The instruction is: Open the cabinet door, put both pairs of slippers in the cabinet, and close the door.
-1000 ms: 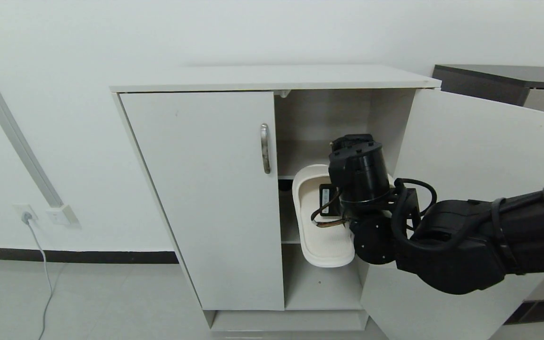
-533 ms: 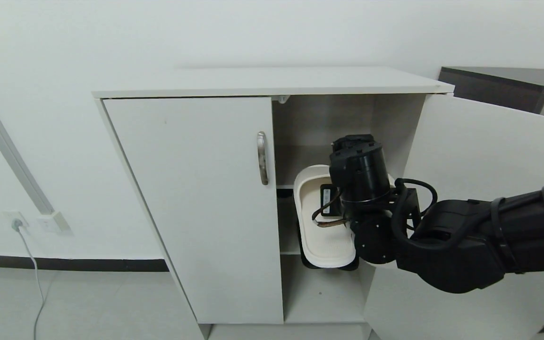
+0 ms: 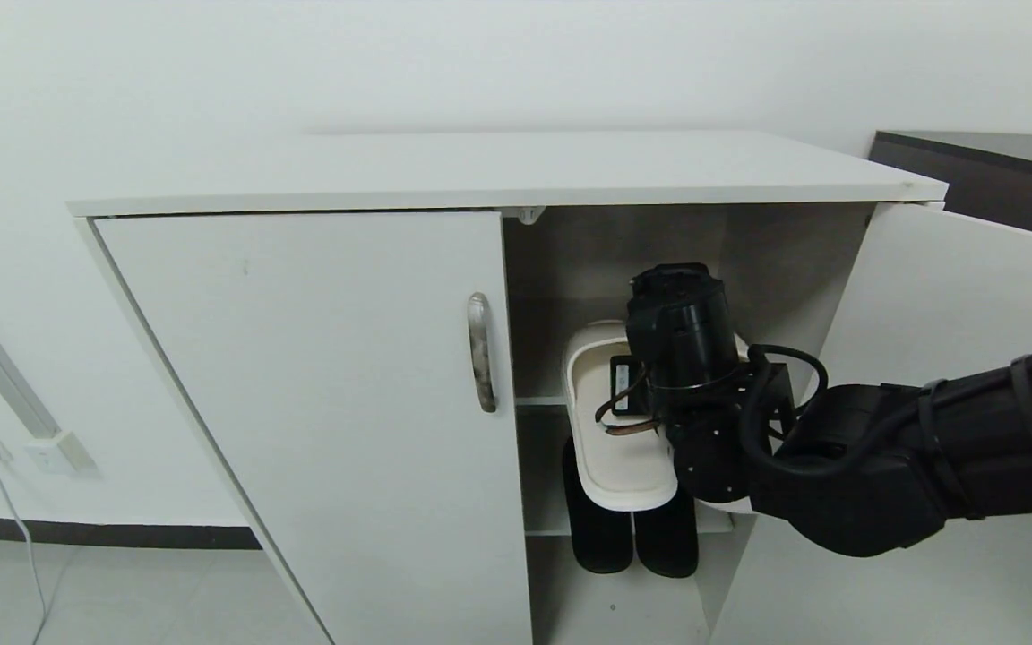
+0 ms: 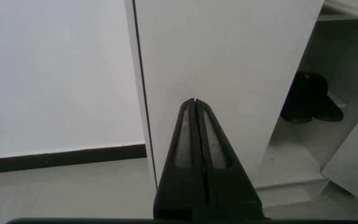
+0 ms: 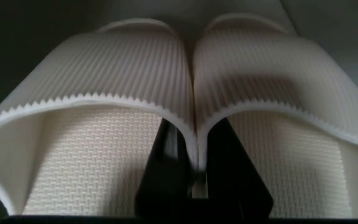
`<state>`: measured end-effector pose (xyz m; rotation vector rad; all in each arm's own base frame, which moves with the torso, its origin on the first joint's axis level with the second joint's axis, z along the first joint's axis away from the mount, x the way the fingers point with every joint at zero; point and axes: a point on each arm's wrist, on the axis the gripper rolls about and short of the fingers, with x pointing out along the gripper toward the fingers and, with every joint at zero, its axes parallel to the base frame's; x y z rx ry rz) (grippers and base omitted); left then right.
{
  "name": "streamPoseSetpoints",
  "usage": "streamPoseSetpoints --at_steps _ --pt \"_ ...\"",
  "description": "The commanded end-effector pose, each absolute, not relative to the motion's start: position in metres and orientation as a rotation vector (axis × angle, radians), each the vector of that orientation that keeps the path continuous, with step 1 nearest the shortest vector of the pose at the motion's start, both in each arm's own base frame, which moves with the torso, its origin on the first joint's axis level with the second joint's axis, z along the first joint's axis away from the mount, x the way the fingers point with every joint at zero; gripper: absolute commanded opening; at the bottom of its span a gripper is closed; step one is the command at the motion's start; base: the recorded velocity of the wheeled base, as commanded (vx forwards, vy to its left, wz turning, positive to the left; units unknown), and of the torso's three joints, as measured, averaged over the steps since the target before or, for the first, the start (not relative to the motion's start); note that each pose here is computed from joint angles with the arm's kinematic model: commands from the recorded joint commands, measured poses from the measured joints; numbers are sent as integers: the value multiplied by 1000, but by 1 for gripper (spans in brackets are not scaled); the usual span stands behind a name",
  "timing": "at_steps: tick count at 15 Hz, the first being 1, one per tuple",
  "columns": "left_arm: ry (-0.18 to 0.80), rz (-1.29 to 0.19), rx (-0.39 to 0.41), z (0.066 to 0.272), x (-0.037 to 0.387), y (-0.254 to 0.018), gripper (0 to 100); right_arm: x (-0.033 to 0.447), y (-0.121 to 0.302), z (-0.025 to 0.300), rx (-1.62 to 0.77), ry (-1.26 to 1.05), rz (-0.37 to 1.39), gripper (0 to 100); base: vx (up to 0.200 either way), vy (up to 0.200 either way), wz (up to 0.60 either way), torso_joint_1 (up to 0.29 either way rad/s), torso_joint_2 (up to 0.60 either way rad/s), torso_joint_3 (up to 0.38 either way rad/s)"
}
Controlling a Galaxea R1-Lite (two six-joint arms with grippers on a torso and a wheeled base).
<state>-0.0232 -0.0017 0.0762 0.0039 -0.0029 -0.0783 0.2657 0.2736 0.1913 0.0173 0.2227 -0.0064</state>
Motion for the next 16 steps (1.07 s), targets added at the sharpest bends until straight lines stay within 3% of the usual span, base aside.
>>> streamPoseSetpoints --at_steps 1,16 --pt "-2 -78 3 76 -23 -2 0 269 274 188 5 231 4 0 0 0 0 0 0 0" --pt "-2 -78 3 76 -23 -2 0 339 277 201 2 230 2 0 0 0 0 0 0 0"
